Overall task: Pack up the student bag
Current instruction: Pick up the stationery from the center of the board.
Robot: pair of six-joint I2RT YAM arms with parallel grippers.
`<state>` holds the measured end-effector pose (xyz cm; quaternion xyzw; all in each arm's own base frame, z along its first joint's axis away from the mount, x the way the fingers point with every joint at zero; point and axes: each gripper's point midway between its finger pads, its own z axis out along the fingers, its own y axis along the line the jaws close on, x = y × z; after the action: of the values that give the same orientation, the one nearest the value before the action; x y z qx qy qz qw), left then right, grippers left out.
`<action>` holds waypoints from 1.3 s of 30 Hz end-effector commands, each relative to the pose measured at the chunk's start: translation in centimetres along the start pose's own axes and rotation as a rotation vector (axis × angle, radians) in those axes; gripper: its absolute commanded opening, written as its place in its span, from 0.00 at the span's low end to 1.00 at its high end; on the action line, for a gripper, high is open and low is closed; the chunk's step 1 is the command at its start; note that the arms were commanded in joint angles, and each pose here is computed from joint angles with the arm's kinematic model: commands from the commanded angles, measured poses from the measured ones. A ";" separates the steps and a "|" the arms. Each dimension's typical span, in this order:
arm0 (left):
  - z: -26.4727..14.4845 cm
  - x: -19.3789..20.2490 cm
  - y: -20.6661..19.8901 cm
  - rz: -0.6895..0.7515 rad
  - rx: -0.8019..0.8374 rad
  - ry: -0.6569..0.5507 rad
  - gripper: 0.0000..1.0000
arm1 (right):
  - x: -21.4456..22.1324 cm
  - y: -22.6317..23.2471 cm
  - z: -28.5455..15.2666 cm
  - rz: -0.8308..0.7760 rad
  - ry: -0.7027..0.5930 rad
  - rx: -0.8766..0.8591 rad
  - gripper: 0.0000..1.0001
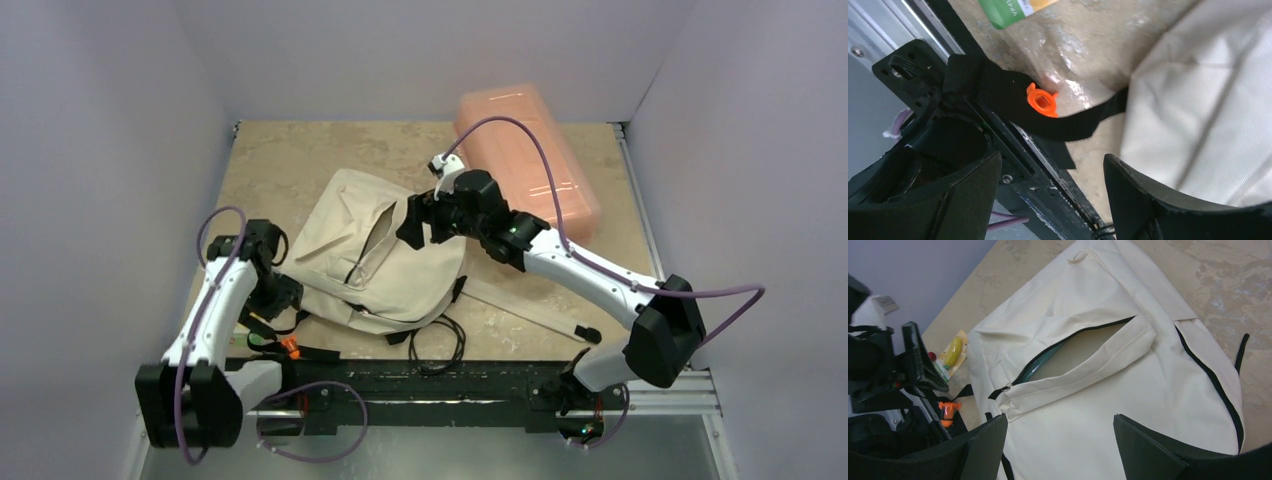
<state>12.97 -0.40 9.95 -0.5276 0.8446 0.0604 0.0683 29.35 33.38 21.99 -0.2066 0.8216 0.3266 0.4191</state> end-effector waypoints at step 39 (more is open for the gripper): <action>6.7 3.1 -0.1 -0.293 -0.174 0.265 0.57 | -3.2 2.6 -2.9 -0.049 -0.151 -0.090 0.82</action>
<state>10.76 -1.55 2.58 -0.6239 0.7705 0.0758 -0.1064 28.09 33.23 24.63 -0.2158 0.7908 0.3540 0.4503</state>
